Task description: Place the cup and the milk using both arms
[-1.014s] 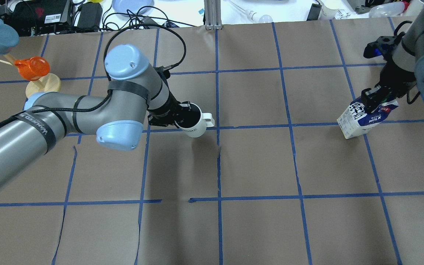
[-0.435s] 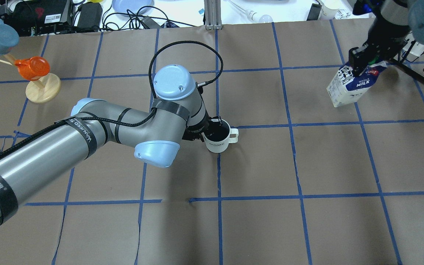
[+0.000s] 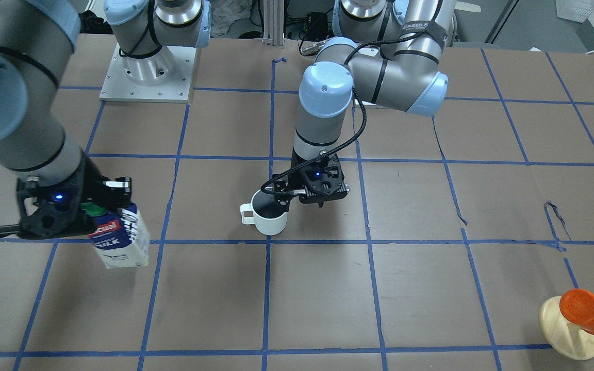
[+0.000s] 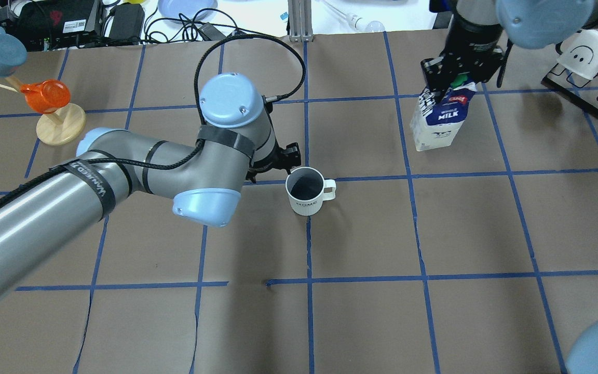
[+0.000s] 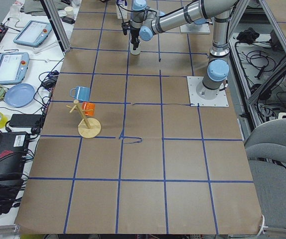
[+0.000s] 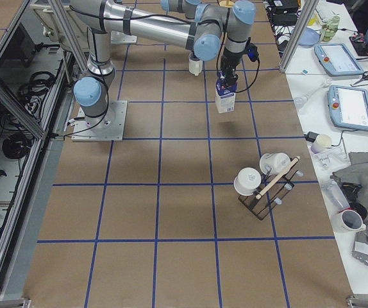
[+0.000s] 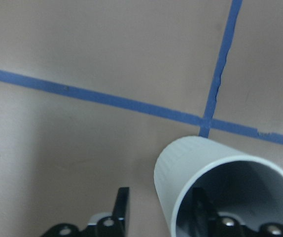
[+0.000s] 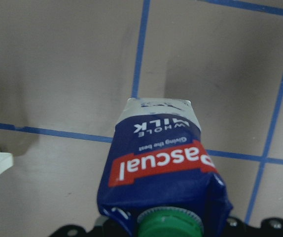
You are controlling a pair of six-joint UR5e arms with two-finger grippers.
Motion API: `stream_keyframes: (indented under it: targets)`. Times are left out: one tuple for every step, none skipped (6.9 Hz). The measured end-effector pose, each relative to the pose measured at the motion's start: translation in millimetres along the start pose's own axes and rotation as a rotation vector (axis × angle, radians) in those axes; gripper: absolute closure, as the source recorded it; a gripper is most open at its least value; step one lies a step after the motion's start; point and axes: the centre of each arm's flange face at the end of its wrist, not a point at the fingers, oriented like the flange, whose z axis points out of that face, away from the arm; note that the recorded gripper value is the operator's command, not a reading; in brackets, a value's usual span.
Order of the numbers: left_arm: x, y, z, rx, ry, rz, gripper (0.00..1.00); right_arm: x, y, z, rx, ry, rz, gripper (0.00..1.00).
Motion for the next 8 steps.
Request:
stream_keyframes:
  targets:
    - [-34.9, -18.7, -18.8, -0.004, -0.02, 0.032, 0.0, -44.7, 9.3, 14.3, -0.024, -0.039, 0.049, 0.9]
    - [-76.8, -34.6, -36.0, -0.024, -0.042, 0.057, 0.0, -81.8, 20.0, 30.2, -0.044, -0.08, 0.088, 0.9]
    - [-118.2, -46.3, -56.4, -0.04, -0.056, 0.085, 0.0, -110.0, 30.8, 47.4, -0.052, -0.098, 0.111, 0.9]
    - [-149.0, -51.5, -78.5, -0.04, -0.062, 0.116, 0.0, -127.5, 41.0, 65.2, -0.058, -0.1, 0.124, 0.89]
    - [-166.9, -54.4, -93.3, -0.03, -0.062, 0.132, 0.0, -133.8, 47.2, 75.5, -0.061, -0.097, 0.128, 0.89]
    - [-179.1, -59.4, -104.4, -0.017, -0.06, 0.135, 0.0, -135.6, 49.8, 80.4, -0.061, -0.091, 0.131, 0.85]
    - [-186.4, -65.7, -116.4, -0.007, -0.06, 0.137, 0.0, -136.0, 51.0, 82.7, -0.062, -0.088, 0.132, 0.15]
    - [-187.4, -73.3, -133.6, 0.004, -0.062, 0.148, 0.0, -136.0, 51.6, 83.8, -0.063, -0.086, 0.132, 0.0]
